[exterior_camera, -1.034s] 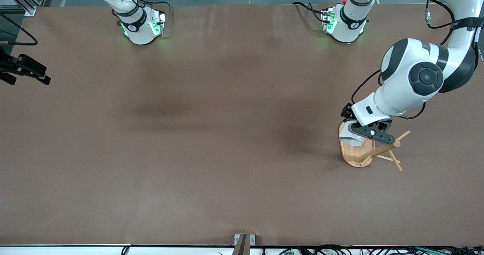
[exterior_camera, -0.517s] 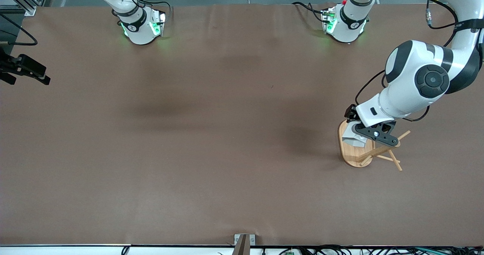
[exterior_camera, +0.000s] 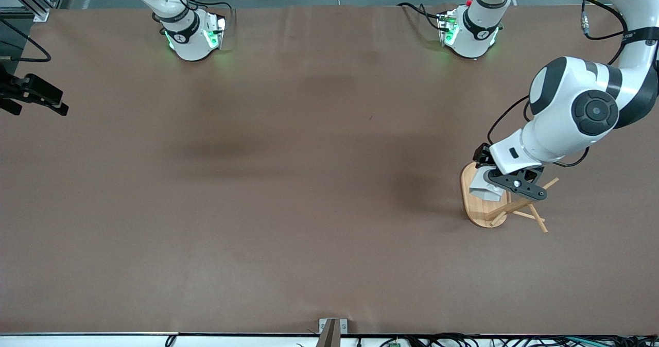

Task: Hang cup on rack
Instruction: 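Slide the mug's handle onto a rack peg with the left gripper, then open the left gripper and raise it away from the mug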

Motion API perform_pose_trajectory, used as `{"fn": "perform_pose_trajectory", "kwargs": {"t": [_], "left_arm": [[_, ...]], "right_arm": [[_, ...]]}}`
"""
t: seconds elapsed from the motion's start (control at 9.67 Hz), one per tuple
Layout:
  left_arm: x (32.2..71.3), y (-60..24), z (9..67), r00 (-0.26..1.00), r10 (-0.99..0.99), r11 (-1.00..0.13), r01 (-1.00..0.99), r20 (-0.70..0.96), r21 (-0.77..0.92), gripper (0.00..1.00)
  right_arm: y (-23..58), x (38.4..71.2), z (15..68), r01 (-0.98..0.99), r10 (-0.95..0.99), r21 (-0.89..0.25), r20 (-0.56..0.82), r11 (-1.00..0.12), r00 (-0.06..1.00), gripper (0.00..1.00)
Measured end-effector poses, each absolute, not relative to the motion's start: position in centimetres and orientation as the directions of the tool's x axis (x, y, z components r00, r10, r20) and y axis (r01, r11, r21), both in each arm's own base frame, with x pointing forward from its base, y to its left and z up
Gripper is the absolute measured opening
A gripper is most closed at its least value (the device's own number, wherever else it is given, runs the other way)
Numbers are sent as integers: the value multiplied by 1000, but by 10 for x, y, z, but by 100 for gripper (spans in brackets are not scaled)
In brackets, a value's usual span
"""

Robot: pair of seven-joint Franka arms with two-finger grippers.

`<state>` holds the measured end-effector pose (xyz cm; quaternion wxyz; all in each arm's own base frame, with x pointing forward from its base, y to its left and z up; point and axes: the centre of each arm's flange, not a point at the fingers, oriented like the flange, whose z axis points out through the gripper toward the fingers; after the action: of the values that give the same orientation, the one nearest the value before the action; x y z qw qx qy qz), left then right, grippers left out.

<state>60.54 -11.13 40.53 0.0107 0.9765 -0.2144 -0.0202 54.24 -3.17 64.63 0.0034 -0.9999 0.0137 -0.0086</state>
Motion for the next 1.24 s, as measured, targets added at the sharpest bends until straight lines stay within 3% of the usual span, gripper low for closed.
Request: {"fn": "perform_pose_trajectory", "kwargs": {"t": [0.62,0.72,0.93,1.24], "left_arm": [[615,-90,394,904,-427,-903,-426,-24,51,77],[617,-86,394,905,-424,-905,-423,-18,53,79],[625,-84,403,909,-417,-908,-416,6,53,100],[633,-82,452,931,-363,-931,-364,27,34,100]], "right_arm": [[-32,542,646,-28,-28,-7,16,-1000,999,100],[-32,542,646,-28,-28,-7,16,-1000,999,100],[-32,543,646,-28,-28,-7,17,-1000,999,100],[-32,543,646,-28,-28,-7,18,-1000,999,100]]}}
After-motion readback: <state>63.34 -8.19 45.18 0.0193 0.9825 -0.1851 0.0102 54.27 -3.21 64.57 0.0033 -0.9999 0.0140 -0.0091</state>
